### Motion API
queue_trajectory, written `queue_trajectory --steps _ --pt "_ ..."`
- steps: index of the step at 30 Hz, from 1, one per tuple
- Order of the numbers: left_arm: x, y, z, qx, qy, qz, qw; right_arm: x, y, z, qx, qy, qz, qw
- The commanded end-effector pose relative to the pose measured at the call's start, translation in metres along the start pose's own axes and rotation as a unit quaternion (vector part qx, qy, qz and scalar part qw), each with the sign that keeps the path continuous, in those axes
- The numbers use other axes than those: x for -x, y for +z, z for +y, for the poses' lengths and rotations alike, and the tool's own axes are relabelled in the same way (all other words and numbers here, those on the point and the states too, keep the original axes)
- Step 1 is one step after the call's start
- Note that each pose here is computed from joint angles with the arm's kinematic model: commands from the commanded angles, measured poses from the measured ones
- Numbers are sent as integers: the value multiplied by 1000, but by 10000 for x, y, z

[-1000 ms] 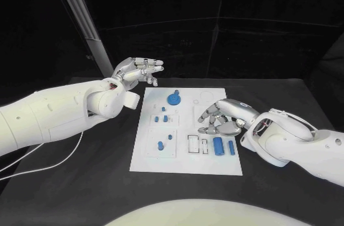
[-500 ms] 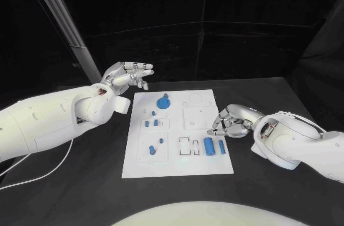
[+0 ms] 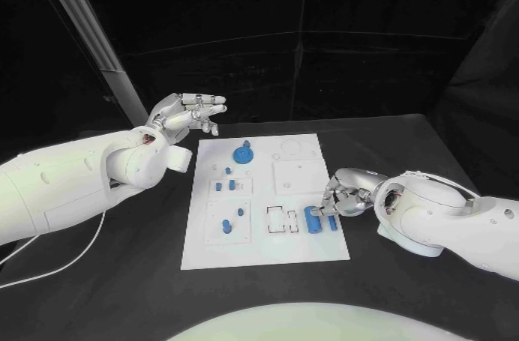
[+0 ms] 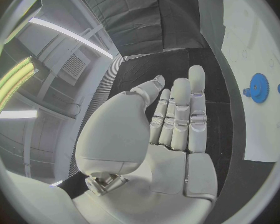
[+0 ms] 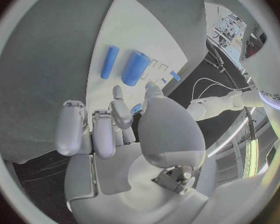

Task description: Assemble the parts on the task board

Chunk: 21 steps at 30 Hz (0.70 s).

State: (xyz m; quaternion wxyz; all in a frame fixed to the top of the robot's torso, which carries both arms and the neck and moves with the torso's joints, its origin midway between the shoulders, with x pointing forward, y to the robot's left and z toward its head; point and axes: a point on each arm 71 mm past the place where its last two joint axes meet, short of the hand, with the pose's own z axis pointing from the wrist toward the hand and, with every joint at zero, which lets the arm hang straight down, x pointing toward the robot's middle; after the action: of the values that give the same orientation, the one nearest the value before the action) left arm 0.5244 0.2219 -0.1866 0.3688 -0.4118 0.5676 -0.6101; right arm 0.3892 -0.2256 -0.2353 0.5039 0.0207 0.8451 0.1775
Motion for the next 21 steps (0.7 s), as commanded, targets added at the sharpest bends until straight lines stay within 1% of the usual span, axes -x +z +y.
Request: queue_trajectory --steps 1,13,21 --pt "-10 2 -14 -3 -4 5 1000 -27 13 3 -9 -24 15 1000" --pt "-27 7 -10 -1 -5 8 1000 -183 132 137 4 -34 43 998" --pt "-22 4 -10 -1 -5 8 1000 -245 173 171 4 -39 50 998"
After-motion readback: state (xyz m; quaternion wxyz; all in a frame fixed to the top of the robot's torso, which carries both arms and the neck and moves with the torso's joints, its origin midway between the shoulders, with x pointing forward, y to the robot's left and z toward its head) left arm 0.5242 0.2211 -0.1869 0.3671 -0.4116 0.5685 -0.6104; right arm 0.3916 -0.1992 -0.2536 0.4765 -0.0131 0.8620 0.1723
